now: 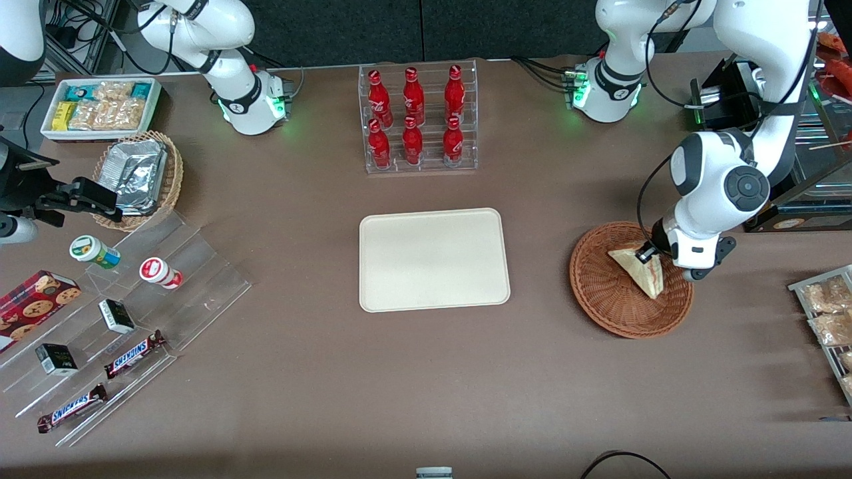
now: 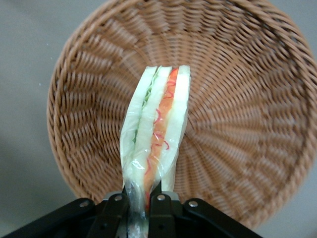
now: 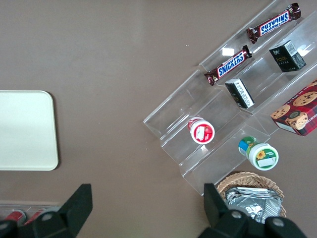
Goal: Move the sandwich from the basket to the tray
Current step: 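Lift the sandwich and carry it over the cream tray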
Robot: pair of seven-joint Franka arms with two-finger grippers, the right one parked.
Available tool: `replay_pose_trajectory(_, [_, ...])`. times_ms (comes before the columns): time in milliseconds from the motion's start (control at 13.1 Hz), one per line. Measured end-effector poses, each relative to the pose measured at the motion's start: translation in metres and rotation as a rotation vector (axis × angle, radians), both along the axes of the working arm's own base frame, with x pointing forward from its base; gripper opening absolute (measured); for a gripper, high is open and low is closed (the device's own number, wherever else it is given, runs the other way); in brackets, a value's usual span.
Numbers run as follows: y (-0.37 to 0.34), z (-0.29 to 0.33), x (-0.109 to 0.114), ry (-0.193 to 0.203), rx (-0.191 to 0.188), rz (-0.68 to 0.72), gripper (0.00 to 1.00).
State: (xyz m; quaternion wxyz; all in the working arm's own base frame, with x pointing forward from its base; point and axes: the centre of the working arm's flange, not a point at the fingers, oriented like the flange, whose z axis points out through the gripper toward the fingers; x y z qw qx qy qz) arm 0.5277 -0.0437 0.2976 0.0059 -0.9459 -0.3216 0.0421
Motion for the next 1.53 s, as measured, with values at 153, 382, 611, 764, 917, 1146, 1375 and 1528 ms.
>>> replay_pose_trajectory(153, [-0.036, 0.034, 0.009, 0.016, -0.005, -0.066, 0.15])
replay_pose_trajectory(382, [-0.103, 0.073, 0.011, 0.018, -0.017, -0.180, 0.15])
replay_pose_trajectory(611, [-0.168, 0.087, -0.002, -0.005, -0.035, -0.278, 0.15])
replay_pose_trajectory(764, [-0.213, 0.093, -0.013, -0.019, -0.041, -0.356, 0.15])
replay_pose_trajectory(917, [-0.260, 0.094, -0.021, -0.033, -0.040, -0.434, 0.15])
replay_pose_trajectory(1146, [-0.316, 0.083, -0.027, -0.037, -0.047, -0.534, 0.15])
replay_pose_trajectory(1375, [-0.362, 0.054, -0.032, -0.025, -0.023, -0.583, 0.15])
replay_pose_trajectory(1528, [-0.393, 0.037, -0.033, -0.031, -0.009, -0.594, 0.15])
